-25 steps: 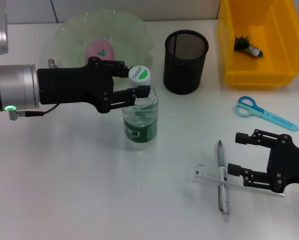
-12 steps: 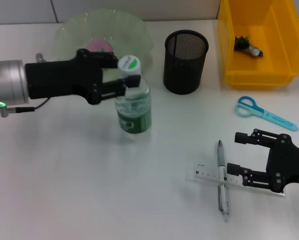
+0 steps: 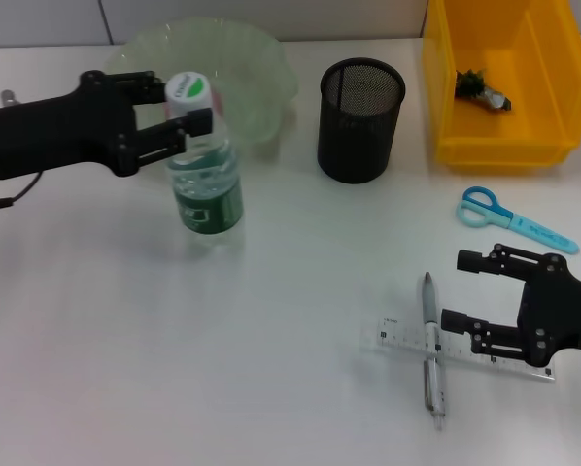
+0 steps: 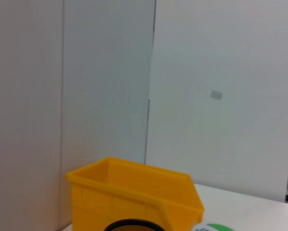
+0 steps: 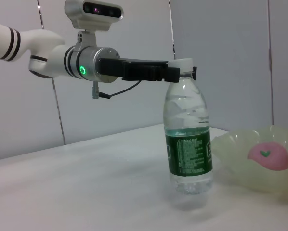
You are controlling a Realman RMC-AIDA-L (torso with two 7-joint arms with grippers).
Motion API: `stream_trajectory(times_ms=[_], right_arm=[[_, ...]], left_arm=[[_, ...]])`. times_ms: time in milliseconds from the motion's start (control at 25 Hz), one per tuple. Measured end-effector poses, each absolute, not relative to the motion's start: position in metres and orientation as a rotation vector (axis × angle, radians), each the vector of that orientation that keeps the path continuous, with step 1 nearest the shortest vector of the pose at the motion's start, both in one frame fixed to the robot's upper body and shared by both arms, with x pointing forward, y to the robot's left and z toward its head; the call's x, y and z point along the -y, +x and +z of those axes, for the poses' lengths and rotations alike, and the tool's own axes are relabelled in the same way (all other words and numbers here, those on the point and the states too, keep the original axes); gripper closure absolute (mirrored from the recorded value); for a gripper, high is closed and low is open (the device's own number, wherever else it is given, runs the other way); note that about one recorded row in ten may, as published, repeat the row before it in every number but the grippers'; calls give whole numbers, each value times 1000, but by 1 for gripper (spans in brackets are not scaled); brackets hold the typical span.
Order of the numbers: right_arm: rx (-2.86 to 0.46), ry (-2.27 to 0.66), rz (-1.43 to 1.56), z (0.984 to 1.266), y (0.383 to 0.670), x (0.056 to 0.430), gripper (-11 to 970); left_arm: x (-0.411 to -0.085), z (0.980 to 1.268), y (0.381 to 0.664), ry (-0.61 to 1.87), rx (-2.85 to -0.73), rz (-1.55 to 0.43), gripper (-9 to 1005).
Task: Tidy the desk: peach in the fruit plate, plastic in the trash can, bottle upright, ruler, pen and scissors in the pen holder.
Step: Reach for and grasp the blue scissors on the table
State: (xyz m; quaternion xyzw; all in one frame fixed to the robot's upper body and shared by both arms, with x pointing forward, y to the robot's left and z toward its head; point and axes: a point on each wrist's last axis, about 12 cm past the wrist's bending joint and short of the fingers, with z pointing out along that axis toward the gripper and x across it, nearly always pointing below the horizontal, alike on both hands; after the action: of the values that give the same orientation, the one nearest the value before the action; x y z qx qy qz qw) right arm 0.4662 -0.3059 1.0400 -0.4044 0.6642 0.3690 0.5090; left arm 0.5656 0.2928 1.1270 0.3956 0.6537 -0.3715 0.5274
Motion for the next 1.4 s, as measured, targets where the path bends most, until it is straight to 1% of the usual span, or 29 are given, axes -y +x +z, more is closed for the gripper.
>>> stream_trajectory(times_ms=[280,520,640,1000,1400], right_arm=[[-1599,-975,887,1041,467,306,216],[-1599,-974,885,1041,467,307,216],[-1602,-971,884,1040,466,307,216],[-1596,-959,882,1040,463,309,216],[-1595,-959,884,1040,463,308,216]], left_arm=[[-315,1127,562,866,-1570,-823,551],[-319,1126,562,850,-1569,-804,550],[-326,1120,564,808,-1604,-734,550],[-332,1115,564,777,-1638,-680,550],[-330,1109,563,762,-1650,-658,551]])
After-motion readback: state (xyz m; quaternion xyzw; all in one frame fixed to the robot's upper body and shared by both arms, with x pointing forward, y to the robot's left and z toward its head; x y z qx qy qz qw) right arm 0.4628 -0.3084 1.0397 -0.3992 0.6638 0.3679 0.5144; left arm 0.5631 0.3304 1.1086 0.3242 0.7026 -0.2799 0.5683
